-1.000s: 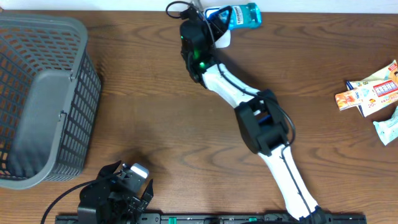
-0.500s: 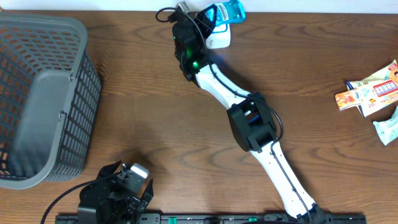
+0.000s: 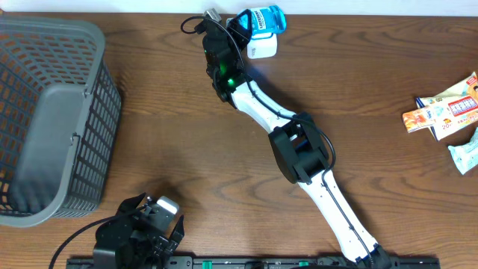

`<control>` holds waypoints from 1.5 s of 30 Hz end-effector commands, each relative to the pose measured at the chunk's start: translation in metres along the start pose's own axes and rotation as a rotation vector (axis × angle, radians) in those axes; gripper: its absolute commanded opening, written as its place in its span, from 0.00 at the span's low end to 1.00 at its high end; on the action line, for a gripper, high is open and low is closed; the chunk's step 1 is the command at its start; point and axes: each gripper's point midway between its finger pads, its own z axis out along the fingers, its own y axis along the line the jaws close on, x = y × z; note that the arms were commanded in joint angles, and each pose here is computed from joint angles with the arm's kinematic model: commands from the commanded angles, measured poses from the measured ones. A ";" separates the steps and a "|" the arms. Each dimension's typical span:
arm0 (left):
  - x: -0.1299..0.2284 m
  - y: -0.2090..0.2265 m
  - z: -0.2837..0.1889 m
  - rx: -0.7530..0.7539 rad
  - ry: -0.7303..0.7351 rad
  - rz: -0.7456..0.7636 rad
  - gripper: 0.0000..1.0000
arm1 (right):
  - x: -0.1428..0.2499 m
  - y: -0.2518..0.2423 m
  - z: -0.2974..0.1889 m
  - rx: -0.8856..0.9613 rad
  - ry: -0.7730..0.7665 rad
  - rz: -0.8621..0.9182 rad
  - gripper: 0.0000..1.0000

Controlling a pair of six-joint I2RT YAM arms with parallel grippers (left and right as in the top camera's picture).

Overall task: Scan the item barcode
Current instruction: 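Swing the held teal bottle right along the top edge, then lower the bottle at the right edge and open the right gripper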

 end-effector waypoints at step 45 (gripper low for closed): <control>0.004 0.001 0.001 -0.009 0.019 0.005 0.99 | 0.386 -0.188 0.110 0.558 1.011 0.012 0.01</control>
